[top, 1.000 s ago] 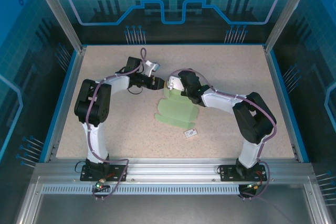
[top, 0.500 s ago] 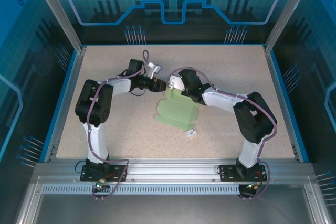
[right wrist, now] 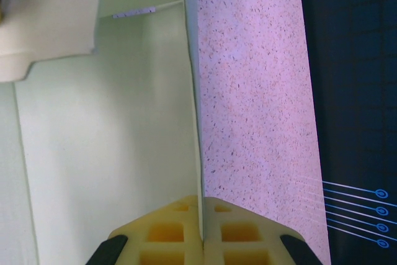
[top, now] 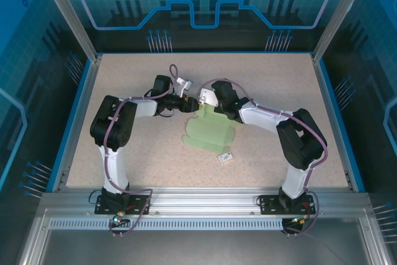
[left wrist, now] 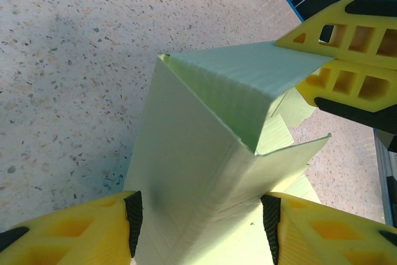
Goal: Fold the paper box
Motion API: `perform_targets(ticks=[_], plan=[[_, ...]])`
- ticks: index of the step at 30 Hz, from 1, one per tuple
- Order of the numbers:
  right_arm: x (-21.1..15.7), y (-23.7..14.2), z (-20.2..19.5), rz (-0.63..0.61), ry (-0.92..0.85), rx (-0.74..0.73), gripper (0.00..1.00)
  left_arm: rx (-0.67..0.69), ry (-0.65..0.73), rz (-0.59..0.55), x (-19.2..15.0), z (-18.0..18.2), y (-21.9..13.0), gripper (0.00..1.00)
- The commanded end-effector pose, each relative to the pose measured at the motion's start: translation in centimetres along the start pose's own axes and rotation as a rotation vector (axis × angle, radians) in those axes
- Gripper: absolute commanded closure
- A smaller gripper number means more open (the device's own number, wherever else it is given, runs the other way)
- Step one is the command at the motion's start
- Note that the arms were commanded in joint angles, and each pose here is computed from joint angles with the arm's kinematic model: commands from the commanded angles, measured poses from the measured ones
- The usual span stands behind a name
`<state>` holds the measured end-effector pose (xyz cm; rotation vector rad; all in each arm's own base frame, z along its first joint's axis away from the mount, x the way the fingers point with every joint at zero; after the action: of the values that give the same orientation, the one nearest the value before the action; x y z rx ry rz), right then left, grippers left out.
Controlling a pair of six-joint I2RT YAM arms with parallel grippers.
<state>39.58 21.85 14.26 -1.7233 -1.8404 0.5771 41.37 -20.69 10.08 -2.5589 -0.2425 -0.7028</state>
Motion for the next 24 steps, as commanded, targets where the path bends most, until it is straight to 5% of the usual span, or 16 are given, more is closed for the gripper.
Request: perform_targets(ticks=[1,24], plan=[[0.5,-0.9,-1.5,-0.043,0.044,-0.013,1.00,-0.039,0.048,-0.067,1.0,-1.7,-0.4,0.44],[0.2,-1.3,-2.1,-0.075,0.108,0.021,1.00,0.026,0.087,-0.133,-0.3,-1.7,-0.6,0.51]])
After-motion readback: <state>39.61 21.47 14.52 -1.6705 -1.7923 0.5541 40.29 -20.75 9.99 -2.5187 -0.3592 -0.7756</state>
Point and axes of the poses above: each hand's point on the last joint's axis, 136 mm out from that joint toward the fingers, its own y axis out along the fingers, its own z axis along the line the jaws close on, x = y × z, the point moved 5 cm from there along -y, back along the fingers, and after that the axes turned 13 degrees about -y, right-handed, at the moved point
